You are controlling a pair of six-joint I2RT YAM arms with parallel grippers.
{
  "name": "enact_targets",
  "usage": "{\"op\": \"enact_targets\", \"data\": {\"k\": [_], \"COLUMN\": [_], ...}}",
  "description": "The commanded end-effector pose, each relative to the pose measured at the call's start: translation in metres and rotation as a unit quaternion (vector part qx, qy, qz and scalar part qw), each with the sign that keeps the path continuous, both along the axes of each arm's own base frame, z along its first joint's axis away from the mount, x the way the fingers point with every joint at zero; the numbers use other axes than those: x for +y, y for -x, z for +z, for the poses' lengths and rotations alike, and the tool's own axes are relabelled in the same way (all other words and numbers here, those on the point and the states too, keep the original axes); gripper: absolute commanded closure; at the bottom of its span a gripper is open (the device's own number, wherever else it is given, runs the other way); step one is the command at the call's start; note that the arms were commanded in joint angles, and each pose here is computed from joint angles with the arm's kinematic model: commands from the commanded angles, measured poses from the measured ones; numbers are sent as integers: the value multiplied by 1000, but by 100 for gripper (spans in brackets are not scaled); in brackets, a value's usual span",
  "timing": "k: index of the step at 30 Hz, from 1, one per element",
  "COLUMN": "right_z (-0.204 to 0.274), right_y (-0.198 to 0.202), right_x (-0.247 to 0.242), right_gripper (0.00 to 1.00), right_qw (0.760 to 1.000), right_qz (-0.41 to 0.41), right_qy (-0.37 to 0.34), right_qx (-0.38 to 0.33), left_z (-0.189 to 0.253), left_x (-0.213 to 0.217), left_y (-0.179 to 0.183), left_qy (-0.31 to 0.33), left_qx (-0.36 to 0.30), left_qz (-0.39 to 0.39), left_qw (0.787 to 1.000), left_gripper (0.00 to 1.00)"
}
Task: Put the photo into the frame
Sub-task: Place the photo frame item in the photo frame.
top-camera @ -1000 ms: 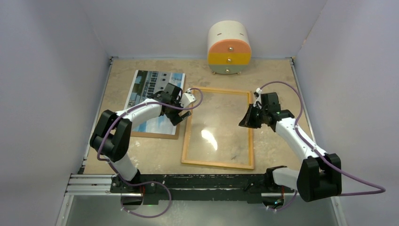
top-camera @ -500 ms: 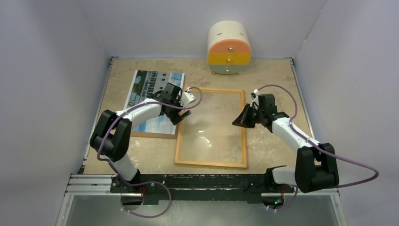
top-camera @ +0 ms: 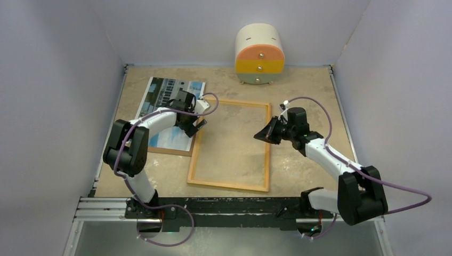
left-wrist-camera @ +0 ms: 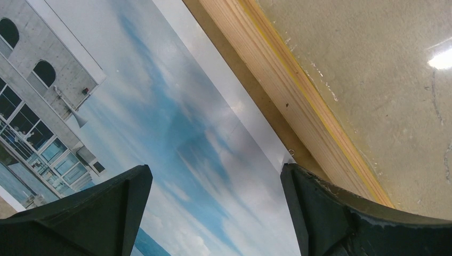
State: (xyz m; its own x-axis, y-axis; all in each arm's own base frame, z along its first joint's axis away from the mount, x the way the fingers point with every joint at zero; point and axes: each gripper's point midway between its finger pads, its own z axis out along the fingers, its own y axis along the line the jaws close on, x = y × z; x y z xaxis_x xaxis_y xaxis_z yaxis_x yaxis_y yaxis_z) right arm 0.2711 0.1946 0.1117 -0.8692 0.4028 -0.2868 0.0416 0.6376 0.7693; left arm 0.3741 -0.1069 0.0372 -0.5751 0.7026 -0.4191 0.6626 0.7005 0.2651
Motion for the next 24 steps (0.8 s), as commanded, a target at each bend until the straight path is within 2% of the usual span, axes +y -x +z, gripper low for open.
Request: {"op": "enact_targets", "data": {"k": [1, 6, 14, 20, 24], "right_z": [54, 95, 134, 166, 177], "right_y": [-10, -8, 1, 5, 6], "right_x": [12, 25, 46, 53, 53], "right_gripper": [100, 100, 100, 100, 100], "right_qw": [997, 991, 981, 971, 968], "right_qz": [7, 23, 45, 58, 59], "right_qy": [-50, -93, -150, -191, -199], "right_qx": [-59, -91, -115, -132, -143], "left_z": [21, 41, 99, 99, 97], "left_x": [-10, -6, 47, 83, 91], "left_y": [-12, -17, -49, -52, -49], "left_qy": [25, 50, 86, 85, 86], "left_qx": [-28, -37, -88, -85, -82], "left_qz": [-11, 1, 74, 115, 123], "left_qw": [999, 998, 990, 986, 985], "left_gripper": [0, 0, 0, 0, 0]}}
